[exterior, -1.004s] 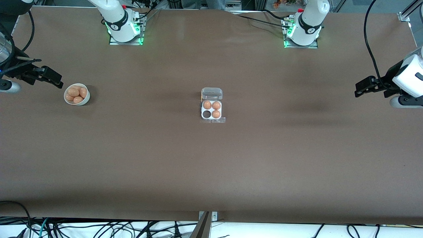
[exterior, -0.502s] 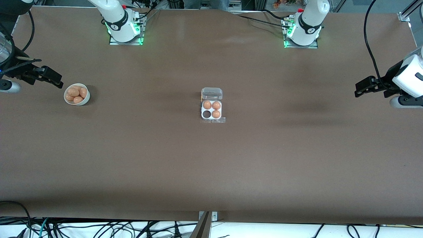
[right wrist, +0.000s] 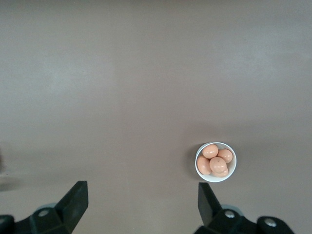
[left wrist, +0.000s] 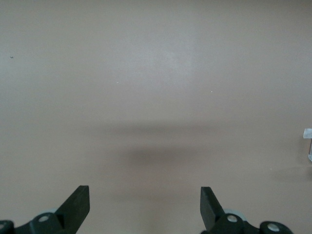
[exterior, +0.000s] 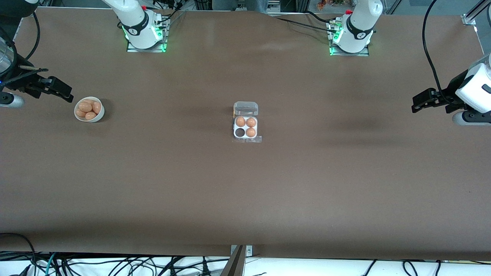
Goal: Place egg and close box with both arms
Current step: 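Move the right gripper over the white egg bowl and lower it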
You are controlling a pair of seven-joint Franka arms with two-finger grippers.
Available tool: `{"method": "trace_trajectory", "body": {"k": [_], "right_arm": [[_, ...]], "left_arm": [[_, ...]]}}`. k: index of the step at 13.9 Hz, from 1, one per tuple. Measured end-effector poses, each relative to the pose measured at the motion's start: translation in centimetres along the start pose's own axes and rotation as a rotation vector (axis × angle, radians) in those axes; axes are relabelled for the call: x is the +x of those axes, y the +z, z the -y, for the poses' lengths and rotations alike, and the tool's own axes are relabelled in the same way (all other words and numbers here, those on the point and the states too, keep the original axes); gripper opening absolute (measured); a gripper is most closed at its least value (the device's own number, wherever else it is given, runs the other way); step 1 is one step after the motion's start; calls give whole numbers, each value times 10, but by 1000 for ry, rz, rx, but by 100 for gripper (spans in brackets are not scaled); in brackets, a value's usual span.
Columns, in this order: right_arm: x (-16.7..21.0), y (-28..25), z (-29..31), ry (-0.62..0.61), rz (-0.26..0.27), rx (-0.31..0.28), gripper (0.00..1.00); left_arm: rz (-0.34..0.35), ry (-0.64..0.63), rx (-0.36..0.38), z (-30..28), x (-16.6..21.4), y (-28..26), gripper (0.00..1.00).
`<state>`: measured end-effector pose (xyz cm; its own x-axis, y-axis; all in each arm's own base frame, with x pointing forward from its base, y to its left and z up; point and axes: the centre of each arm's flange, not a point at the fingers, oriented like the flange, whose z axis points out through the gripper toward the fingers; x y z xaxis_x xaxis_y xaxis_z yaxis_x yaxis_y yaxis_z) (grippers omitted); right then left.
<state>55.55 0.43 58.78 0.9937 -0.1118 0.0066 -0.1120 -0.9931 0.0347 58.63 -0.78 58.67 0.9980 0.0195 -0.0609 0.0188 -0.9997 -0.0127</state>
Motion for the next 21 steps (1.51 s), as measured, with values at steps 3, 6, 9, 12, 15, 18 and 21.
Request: {"method": "trace_trajectory", "body": {"k": [3,6,9,12,15,18,21], "right_arm": [[2,24,-2,-41,80,-12,100],[17,79,-39,-29,209,-23,100],[29,145,-77,2,321,-31,100],[24,184,-88,13,344,-40,100],[7,218,-118,-11,302,-26,100],[-19,266,-145,-49,254,-14,100],[-47,304,-154,-88,232,-5,100]], "left_arm": [[0,0,0,0,0,0,100],[0,0,0,0,0,0,100],[0,0,0,0,0,0,100],[-1,0,0,0,0,0,100],[0,0,0,0,0,0,100],[0,0,0,0,0,0,100],[0,0,0,0,0,0,100]]}}
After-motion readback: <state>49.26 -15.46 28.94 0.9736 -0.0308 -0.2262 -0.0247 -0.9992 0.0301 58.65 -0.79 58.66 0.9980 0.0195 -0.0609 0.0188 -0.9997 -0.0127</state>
